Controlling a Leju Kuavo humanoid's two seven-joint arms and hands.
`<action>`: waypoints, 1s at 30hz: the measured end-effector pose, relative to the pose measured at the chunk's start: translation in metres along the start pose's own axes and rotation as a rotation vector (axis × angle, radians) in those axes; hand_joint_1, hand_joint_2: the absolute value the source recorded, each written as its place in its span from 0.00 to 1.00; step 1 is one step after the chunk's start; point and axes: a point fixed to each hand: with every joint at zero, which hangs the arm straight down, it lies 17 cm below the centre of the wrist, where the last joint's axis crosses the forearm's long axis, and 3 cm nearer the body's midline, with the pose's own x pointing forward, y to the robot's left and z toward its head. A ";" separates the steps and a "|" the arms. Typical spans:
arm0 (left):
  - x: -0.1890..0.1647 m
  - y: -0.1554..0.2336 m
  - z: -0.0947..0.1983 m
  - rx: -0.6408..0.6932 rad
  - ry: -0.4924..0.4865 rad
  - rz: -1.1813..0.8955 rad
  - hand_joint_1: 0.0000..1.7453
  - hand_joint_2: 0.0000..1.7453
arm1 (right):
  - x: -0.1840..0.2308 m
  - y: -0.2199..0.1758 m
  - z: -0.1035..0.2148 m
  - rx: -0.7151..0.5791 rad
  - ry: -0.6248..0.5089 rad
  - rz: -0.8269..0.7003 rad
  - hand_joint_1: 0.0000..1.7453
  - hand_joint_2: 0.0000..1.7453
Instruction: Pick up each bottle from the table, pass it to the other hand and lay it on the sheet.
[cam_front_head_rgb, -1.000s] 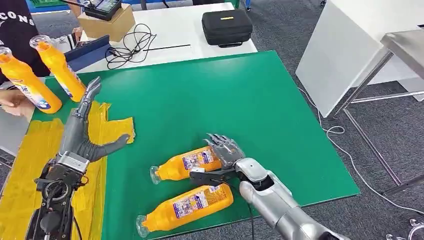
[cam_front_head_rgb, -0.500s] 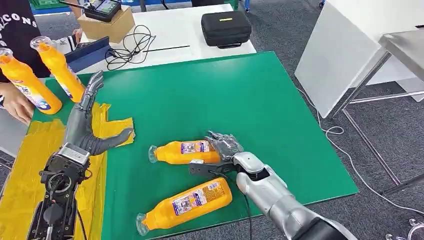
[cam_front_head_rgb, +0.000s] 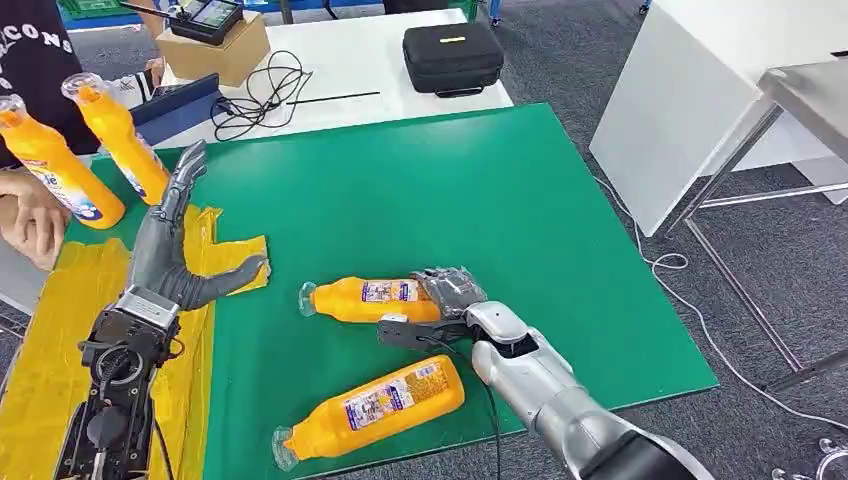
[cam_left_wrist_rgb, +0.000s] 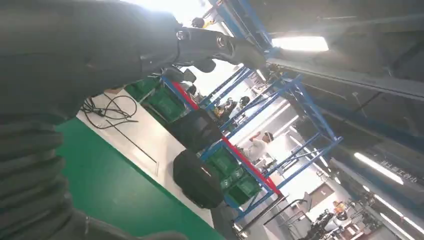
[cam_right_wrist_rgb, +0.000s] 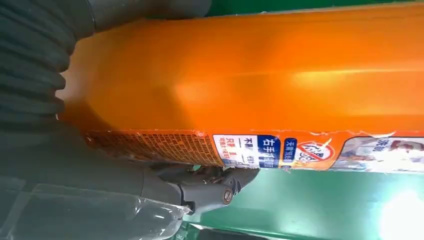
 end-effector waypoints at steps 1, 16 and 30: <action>0.000 0.000 0.000 0.000 0.000 0.000 0.00 1.00 | 0.000 0.000 0.000 0.000 0.001 -0.002 1.00 1.00; -0.002 -0.009 0.004 -0.023 0.022 0.040 0.00 1.00 | -0.005 -0.075 0.025 -0.444 -0.066 -0.522 1.00 1.00; -0.027 -0.085 -0.015 -0.154 0.248 0.464 0.00 1.00 | -0.019 -0.151 0.073 -0.845 -0.107 -0.829 1.00 1.00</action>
